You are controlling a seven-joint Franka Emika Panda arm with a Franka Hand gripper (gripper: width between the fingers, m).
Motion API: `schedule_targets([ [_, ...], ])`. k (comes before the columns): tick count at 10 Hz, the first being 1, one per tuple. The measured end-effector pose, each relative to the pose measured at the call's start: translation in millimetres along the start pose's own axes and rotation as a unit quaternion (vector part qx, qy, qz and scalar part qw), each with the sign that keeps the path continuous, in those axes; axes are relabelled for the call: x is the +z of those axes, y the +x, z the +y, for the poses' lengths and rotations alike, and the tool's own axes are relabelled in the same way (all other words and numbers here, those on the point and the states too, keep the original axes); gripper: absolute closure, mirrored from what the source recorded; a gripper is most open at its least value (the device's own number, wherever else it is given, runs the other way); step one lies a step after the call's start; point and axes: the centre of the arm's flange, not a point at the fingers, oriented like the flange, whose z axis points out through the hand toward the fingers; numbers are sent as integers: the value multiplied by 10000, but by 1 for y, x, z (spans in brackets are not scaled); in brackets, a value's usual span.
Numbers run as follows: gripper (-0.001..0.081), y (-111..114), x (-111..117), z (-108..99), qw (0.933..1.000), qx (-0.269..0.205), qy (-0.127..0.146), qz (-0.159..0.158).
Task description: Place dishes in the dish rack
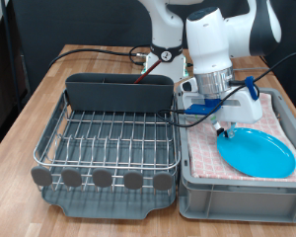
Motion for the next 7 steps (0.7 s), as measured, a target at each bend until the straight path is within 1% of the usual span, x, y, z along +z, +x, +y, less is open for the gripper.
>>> schedule_targets([
  [1,750,-1,0,0,10000,1,11,5],
  [2,770,-3,0,0,10000,7,21,11],
  [4,770,-4,0,-1,10000,26,32,85],
  [6,770,-8,-7,-5,9996,3,3,278],
  [7,770,-12,-14,-8,9993,35,-94,364],
])
